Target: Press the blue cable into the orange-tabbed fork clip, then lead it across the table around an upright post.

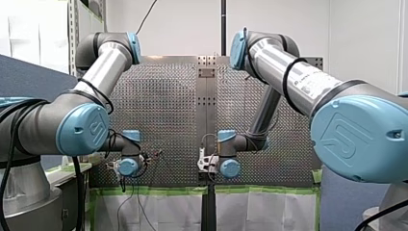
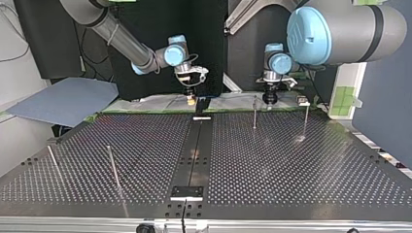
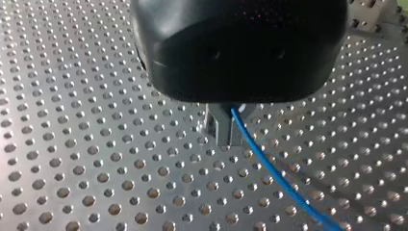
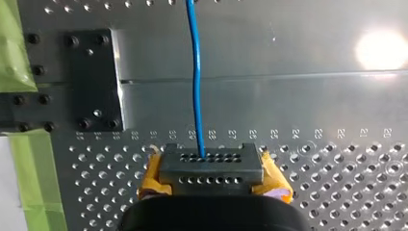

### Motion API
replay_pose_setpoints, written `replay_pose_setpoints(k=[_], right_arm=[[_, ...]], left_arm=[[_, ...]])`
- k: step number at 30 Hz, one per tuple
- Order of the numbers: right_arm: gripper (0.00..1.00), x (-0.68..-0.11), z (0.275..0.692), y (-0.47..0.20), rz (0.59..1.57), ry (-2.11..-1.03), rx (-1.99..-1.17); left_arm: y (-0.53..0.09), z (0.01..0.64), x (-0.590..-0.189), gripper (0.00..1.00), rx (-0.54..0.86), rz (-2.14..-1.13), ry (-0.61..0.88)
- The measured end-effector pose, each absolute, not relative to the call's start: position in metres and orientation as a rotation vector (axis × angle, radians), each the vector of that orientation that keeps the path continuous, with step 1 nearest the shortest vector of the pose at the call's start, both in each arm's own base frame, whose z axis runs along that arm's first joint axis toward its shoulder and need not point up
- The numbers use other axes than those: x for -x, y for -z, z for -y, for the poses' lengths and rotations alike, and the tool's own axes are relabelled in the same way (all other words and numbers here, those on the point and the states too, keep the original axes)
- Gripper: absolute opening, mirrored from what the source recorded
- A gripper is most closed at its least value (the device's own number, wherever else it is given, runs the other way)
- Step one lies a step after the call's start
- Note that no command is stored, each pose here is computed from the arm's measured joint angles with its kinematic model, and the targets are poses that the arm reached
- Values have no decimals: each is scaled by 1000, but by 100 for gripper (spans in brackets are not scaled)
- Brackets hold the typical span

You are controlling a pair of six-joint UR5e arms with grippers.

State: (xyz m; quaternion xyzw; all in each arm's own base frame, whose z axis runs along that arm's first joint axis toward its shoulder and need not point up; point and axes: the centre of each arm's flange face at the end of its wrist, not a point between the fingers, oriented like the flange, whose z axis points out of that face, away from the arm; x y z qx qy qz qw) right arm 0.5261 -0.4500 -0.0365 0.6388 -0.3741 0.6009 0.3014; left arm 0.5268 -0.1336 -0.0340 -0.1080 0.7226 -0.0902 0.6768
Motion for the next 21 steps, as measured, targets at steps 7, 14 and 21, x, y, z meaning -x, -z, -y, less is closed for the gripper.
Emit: replay_pose_setpoints(k=[7,14,21], right_arm=[[0,-525,467,29,992,-1605,-1663],[0,-528,486,16,986,-1621,-1624],[0,-529,502,6,982,-1627,-1597]], left_arm=[[29,129,-546,0,251,-1630,219],[23,124,-561,0,260,-1627,221],[22,120,-564,0,265,-1624,217]])
